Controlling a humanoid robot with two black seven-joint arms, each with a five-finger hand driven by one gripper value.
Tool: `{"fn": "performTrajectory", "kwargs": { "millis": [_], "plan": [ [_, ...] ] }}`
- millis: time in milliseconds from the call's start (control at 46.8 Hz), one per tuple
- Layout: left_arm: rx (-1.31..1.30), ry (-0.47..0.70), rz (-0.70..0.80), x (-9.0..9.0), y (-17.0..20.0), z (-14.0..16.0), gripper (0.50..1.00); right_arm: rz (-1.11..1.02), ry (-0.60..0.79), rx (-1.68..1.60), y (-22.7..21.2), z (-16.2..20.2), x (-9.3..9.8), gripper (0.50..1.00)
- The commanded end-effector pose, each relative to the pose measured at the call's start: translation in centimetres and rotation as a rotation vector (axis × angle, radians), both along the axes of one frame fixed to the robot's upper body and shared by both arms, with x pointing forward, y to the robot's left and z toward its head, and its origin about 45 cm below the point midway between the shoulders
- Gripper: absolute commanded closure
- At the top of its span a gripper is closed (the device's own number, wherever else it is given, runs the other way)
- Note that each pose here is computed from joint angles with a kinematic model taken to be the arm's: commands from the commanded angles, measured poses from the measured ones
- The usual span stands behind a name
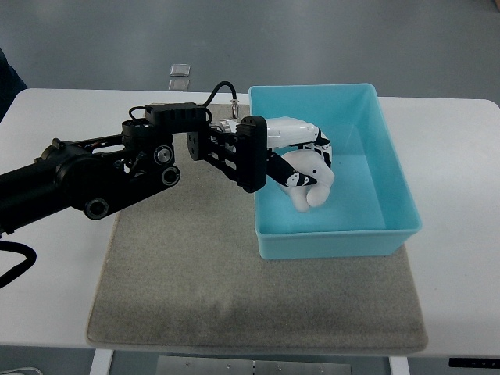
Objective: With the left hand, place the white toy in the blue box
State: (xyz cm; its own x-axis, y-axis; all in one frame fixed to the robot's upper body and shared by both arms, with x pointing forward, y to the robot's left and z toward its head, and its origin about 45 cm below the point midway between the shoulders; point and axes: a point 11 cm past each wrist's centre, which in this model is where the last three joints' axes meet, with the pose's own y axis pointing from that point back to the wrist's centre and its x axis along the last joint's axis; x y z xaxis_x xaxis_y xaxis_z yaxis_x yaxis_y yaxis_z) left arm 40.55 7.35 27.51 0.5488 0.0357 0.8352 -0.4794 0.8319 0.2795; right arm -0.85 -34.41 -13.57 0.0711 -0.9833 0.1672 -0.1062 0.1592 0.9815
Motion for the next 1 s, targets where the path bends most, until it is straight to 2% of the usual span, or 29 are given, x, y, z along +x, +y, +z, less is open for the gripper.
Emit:
{"fn": "performTrajectory", "kwargs": {
  "millis": [0, 43, 128, 363, 599, 791, 983],
  "plan": [
    [0.004, 0.007, 0.013, 0.0, 0.1, -0.3, 0.605, 0.0, -0.001, 0.0, 0.0, 0.0, 0.0, 0.564],
    [0.002, 0.007, 0.014, 0.0, 0.1, -0.2, 0.542, 0.0, 0.001, -0.001, 0.0, 0.0, 0.0, 0.564],
    [-0.014, 0.016, 0.021, 0.1, 0.2, -0.1, 0.508, 0.0, -0.001, 0.0, 0.0, 0.0, 0.0, 0.564],
    [-0.068, 0.002, 0.065, 0.9, 1.1, 1.0, 0.508, 0.0, -0.001, 0.0, 0.0, 0.0, 0.0, 0.564],
    [-0.387, 0.01, 0.259, 3.6, 4.8, 5.9, 0.508, 0.0, -0.001, -0.001, 0.0, 0.0, 0.0, 0.564],
    [-0.68, 0.101, 0.406, 5.2, 8.8, 8.9, 0.508, 0.0, 0.0, 0.0, 0.0, 0.0, 0.0, 0.564],
    [-0.962, 0.246, 0.58, 6.2, 12.7, 9.1, 0.508, 0.0, 0.0, -0.001, 0.0, 0.0, 0.0, 0.564]
  ]
}}
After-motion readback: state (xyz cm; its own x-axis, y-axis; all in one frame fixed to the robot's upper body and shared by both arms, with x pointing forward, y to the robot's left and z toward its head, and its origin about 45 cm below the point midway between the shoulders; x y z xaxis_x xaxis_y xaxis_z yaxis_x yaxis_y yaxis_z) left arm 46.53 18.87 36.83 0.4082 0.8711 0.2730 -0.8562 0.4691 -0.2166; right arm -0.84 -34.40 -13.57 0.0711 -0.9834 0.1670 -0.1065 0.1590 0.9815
